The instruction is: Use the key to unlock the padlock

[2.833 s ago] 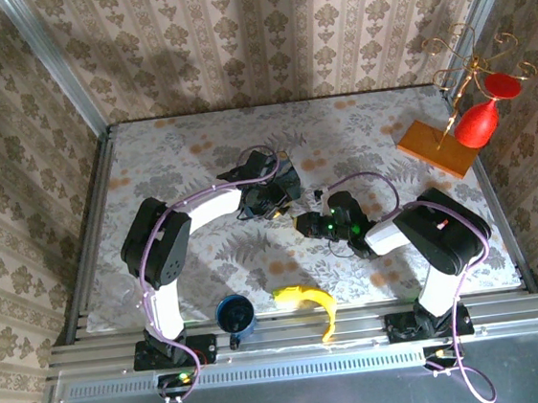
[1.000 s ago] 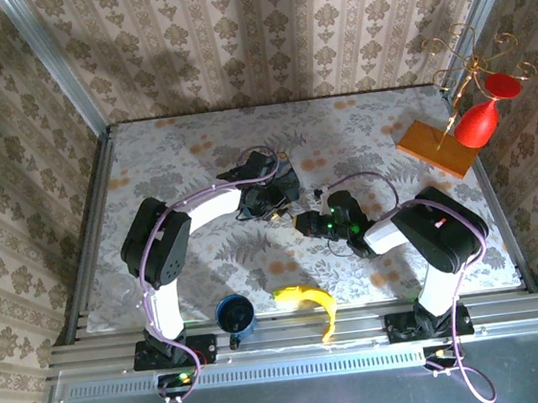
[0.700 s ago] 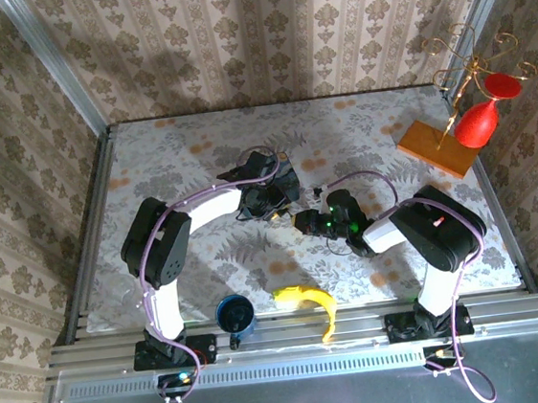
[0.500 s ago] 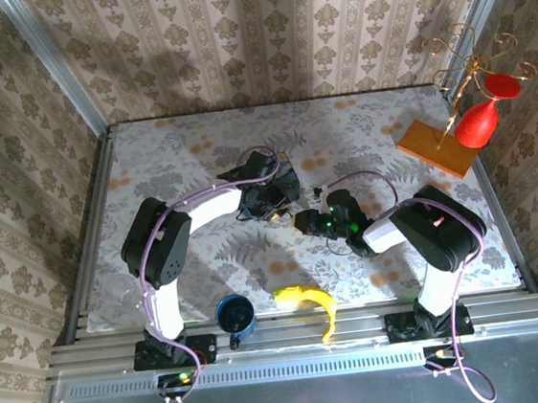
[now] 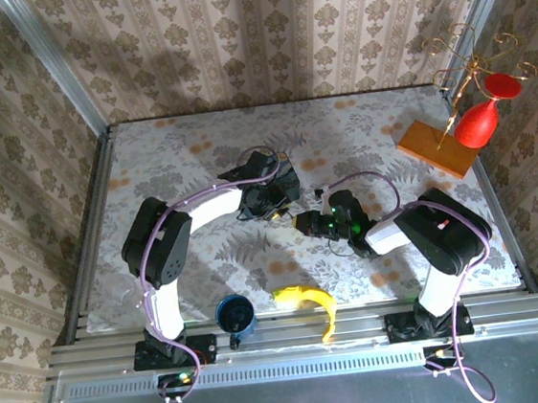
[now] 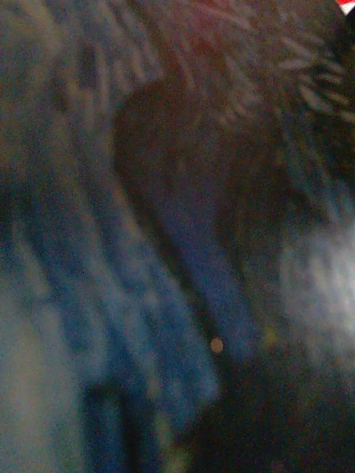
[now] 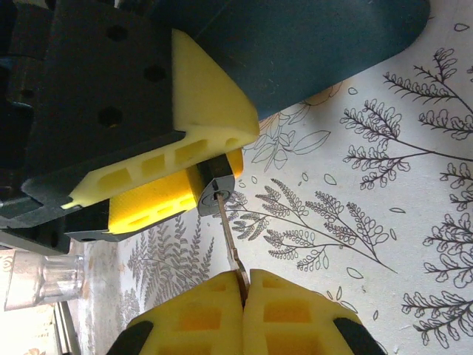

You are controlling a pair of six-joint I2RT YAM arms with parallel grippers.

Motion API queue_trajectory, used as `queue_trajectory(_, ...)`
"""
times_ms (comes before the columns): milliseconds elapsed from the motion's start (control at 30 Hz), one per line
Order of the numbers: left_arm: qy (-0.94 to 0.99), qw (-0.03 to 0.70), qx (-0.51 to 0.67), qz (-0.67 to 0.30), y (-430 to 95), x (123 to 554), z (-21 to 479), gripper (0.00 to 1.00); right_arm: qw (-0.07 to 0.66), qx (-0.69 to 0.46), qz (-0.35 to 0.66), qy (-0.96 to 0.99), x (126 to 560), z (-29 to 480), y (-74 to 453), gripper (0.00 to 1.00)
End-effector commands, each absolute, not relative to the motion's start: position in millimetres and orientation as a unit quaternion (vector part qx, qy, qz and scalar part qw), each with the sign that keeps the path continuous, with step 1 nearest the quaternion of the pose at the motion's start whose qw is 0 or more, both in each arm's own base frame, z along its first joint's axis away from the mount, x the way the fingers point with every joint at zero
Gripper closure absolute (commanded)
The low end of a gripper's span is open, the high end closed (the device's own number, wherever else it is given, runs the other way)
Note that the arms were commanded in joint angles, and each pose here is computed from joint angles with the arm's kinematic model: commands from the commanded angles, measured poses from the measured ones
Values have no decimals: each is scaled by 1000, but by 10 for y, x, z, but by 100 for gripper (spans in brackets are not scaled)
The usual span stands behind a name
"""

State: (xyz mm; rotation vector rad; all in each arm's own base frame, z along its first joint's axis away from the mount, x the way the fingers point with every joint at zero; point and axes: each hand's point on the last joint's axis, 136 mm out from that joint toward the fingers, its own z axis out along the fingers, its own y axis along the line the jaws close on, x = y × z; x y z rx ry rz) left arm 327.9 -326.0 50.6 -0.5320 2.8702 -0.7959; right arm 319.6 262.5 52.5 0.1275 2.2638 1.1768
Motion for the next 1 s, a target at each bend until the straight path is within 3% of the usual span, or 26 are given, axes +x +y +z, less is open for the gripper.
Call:
queue_trajectory(0,949,25,-194,-247,-3243,3162,390,93,288,42,445,847,3168,561,2652,100)
queue_trajectory(967,948,22,-193,-252,-3260,3147,378,93,283,44,459,841,3282,542,2790,100)
